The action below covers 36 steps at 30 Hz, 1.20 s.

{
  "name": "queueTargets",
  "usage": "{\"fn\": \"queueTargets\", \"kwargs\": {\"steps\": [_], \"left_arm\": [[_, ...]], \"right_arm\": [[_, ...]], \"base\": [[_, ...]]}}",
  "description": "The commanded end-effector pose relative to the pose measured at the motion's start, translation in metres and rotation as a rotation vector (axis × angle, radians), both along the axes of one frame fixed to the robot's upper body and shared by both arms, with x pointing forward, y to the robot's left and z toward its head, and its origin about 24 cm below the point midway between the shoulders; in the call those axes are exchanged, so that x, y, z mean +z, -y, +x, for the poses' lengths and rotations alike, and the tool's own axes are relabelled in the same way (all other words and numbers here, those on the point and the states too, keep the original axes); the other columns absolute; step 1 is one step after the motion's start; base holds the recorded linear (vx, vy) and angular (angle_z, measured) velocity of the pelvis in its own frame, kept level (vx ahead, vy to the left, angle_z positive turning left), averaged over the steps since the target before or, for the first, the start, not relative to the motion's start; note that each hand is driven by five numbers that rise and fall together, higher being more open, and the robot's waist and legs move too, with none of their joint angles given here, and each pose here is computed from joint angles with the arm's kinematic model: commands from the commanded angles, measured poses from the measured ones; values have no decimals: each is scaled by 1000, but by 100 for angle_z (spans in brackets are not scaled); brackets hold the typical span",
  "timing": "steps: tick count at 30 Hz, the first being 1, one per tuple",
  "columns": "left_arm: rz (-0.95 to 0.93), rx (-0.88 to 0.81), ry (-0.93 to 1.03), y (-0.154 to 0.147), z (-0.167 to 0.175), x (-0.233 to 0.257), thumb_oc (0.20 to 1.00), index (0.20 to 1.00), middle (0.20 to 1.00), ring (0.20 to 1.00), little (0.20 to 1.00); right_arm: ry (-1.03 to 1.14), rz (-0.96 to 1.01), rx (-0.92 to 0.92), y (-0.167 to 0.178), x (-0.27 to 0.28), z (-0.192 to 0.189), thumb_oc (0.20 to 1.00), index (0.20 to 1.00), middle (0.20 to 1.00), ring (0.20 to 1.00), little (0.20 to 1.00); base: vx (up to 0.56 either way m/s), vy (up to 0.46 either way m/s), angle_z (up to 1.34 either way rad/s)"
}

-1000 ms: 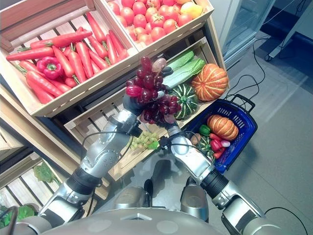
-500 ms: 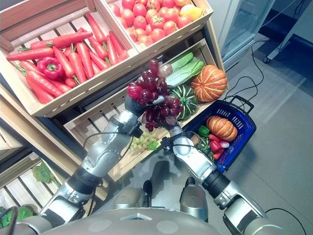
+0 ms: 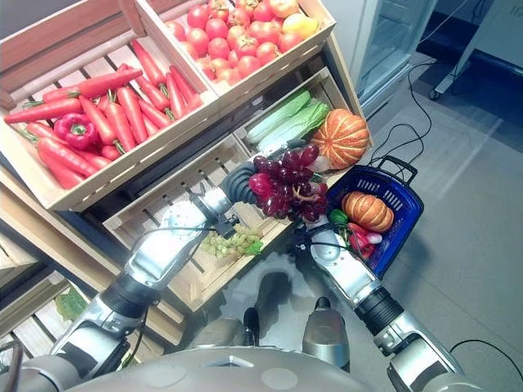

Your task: Pick up fruits and vegetables into the basket

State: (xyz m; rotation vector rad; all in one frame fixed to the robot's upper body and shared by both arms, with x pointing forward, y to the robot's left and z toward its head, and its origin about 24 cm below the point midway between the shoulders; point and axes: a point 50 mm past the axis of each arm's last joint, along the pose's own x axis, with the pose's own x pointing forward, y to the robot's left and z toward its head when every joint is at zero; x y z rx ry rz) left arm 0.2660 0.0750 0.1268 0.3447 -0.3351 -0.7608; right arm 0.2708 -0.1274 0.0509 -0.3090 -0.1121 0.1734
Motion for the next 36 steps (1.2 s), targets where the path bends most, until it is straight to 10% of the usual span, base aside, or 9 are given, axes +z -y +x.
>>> {"fn": "queueTargets", "kwargs": {"steps": [1,22,36], "left_arm": [[-17,87,200,-18,0,27,1000,1000,1000,1000,1000],[-485,415,84,-99,3,25,1000,1000,1000,1000,1000],[-355,531,104,-107,12,11,1000,1000,1000,1000,1000]], "right_arm": [[254,117,6,4,51,7,200,200,200,200,200],[290,53,-398,120,60,15,200,200,200,200,200],[128,270,-567,168,73,51,200,200,200,200,200]], "base": [[9,-31,-10],[-87,-28,1],[-109,-89,8]]}}
